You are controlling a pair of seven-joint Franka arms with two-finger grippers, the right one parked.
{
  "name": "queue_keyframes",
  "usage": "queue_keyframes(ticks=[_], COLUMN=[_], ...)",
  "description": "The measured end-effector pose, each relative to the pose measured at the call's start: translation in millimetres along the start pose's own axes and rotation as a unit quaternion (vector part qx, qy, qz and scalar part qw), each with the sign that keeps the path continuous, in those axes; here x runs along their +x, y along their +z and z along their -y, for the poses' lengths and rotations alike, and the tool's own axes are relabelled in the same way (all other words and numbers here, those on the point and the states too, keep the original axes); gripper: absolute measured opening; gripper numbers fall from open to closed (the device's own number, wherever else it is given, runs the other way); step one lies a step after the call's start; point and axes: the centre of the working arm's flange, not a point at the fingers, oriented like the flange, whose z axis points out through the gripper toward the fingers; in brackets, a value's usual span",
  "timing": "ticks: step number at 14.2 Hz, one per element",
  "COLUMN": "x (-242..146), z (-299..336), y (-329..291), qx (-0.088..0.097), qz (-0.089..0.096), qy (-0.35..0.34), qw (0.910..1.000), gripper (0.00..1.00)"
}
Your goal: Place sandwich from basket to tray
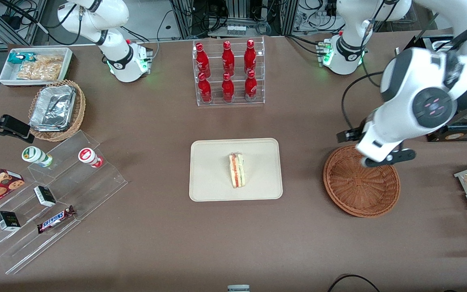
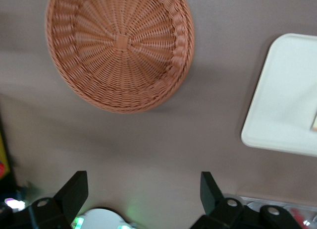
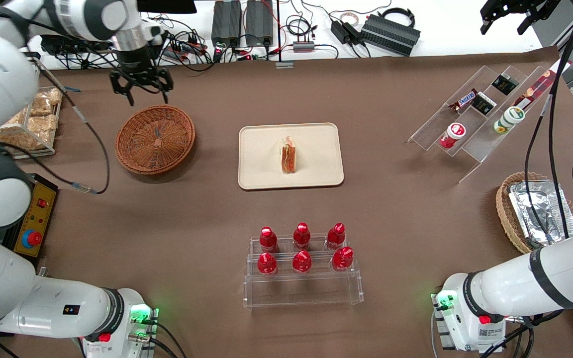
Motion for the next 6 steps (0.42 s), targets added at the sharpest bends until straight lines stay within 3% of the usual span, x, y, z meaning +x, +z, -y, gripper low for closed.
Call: queue_keyframes(ticks=[3,6], x=[-16.6,-30.0], z=[44.0,61.1], y=[-34.5,-59.5], qx=[-0.010,-0.014], qz=[-0.031,-0.057], qy=[0.055,0.061], qw=[0.9979,0.9965], gripper=[1.00,1.00])
